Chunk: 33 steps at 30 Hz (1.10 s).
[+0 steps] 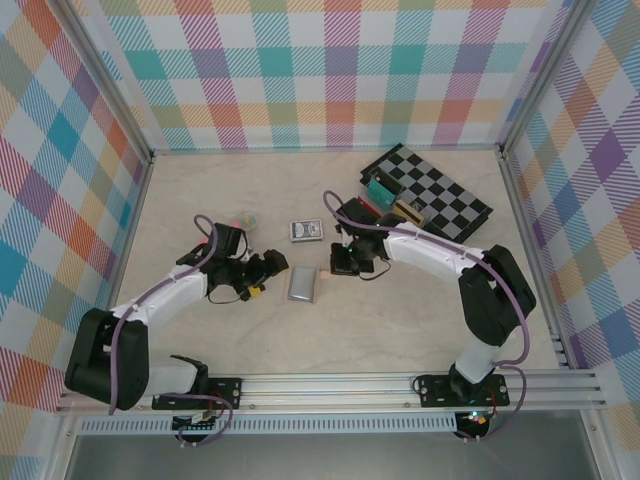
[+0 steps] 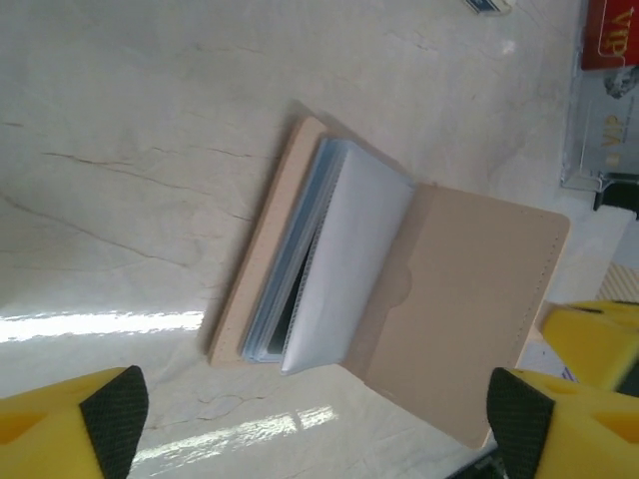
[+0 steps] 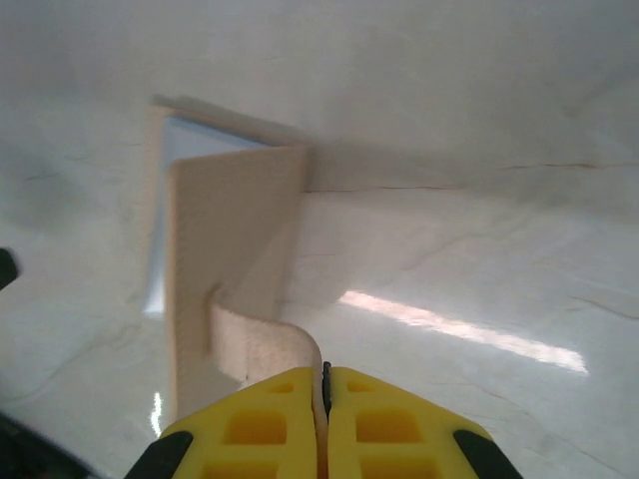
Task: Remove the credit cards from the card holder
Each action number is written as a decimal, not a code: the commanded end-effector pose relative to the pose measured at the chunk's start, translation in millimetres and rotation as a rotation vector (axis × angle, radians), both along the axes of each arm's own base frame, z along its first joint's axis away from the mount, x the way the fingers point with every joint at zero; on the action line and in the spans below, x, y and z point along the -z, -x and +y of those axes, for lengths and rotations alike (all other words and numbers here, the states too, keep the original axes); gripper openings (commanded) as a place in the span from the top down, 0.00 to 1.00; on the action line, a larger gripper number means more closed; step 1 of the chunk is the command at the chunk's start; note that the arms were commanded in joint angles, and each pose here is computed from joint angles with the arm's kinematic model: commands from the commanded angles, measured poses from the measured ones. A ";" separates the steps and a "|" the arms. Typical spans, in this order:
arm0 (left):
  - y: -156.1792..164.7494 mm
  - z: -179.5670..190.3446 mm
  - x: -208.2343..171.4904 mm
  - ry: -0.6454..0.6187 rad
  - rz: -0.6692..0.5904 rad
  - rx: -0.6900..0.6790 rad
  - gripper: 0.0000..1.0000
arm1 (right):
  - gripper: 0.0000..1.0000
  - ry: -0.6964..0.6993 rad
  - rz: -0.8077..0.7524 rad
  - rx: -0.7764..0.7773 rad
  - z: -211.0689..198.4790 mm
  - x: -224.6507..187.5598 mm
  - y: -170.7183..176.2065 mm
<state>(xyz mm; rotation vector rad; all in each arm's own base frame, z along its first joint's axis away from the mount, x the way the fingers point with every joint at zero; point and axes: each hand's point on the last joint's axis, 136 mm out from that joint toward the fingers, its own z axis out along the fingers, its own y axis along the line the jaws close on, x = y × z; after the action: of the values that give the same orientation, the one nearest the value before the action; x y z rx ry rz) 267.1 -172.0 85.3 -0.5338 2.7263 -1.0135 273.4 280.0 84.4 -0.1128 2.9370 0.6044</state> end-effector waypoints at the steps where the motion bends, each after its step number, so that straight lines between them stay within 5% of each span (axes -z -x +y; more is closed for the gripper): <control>1: -7.5 -21.0 -11.2 0.076 -0.008 0.067 0.17 | 0.93 0.097 -0.004 0.074 -30.4 8.2 -4.6; 9: -16.6 -51.4 -5.4 0.153 0.023 0.138 0.45 | 0.93 0.157 0.044 0.094 -45.6 35.0 -9.3; 33: 4.2 -67.6 30.3 0.136 0.138 0.184 0.40 | 0.94 0.138 0.123 0.103 -37.5 64.5 -5.7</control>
<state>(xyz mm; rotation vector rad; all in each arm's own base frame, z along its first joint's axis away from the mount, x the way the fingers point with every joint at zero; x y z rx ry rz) 266.0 -233.0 52.8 -0.4102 2.8724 -1.2341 282.9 243.2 24.0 0.0361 3.0604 0.3868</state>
